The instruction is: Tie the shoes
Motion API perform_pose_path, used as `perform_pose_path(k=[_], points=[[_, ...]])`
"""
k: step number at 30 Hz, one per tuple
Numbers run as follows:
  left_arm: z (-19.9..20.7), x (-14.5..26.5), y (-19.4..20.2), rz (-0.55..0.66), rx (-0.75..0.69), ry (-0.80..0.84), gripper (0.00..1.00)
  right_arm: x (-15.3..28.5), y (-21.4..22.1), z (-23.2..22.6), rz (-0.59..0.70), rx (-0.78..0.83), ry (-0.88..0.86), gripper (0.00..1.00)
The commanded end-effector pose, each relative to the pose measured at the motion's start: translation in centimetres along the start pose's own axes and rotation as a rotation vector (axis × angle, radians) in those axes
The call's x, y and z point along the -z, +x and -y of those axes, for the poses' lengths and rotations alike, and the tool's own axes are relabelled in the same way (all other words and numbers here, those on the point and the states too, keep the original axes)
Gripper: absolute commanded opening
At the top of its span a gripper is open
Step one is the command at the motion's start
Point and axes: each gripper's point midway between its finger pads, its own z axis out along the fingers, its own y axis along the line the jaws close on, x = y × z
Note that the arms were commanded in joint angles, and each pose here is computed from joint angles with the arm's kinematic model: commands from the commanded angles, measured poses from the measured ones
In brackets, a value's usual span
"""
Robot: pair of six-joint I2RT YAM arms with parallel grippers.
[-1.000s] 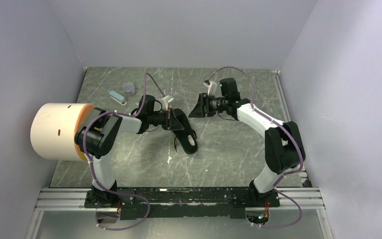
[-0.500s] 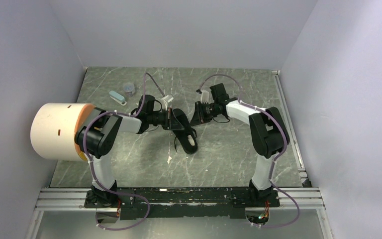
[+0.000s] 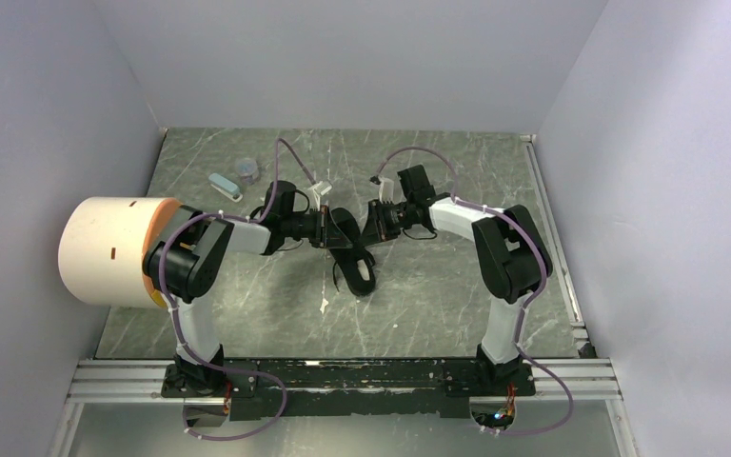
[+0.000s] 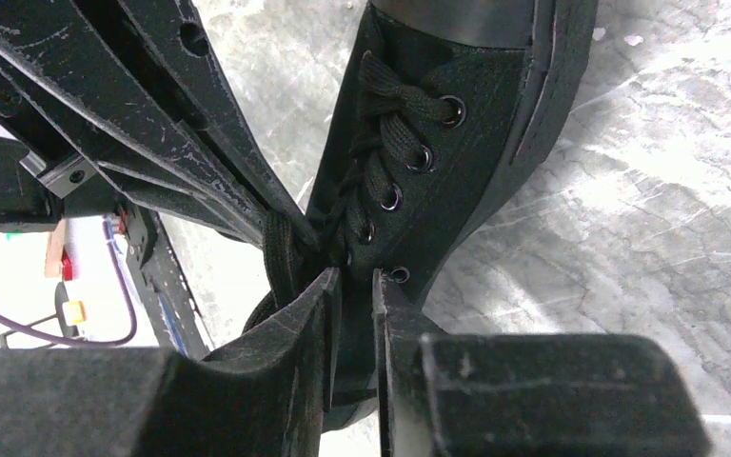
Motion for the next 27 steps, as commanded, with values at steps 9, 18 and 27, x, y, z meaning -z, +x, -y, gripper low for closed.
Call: perform_pose_path(k=[9, 18, 27], points=[[0.2, -0.1, -1.2, 0.006, -0.059, 0.021, 0.05, 1.4, -1.2, -3.0, 0.06, 0.051, -0.057, 0.27], [0.5, 0.1, -1.0, 0.01, -0.058, 0.033, 0.05, 0.2, -0.7, -2.9, 0.036, 0.03, -0.08, 0.27], [1.5, 0.1, -0.9, 0.016, -0.058, 0.089, 0.05, -0.7, 0.0, -2.6, 0.025, 0.015, -0.108, 0.29]])
